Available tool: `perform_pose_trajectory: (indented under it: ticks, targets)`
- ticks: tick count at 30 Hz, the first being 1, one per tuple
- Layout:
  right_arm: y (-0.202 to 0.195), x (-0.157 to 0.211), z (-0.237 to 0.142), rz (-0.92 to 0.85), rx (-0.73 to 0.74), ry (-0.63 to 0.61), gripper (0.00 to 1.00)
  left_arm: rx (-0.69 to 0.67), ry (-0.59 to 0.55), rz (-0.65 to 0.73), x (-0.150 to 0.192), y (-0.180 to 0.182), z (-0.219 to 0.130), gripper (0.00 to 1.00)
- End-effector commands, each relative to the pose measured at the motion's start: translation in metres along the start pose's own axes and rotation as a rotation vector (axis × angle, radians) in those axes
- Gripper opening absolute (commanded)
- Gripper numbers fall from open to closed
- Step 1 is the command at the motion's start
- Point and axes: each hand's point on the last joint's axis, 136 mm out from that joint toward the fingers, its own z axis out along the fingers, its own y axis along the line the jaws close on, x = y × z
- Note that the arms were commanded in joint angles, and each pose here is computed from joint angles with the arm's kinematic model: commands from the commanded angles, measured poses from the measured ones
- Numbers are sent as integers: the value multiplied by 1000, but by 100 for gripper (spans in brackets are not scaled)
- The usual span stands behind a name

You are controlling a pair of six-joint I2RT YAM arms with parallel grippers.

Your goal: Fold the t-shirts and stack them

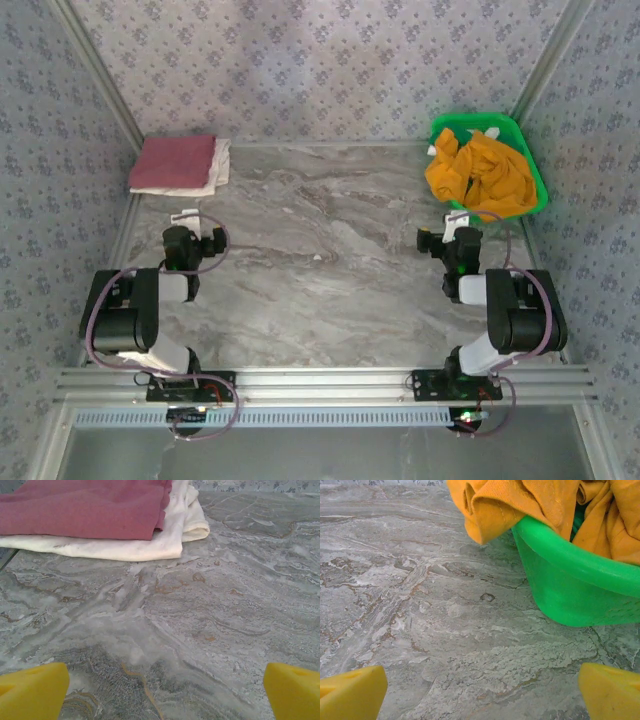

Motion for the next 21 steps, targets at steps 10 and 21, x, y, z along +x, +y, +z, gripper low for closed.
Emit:
perform_pose_trajectory:
  ticks: [10,21]
  targets:
    - [-1,-9,3,19,-4,-20,100,-8,-15,-3,-7,2,2,100]
    - [-2,-12,0,15,16,-29,100,4,-20,-10,-8,2,1,100]
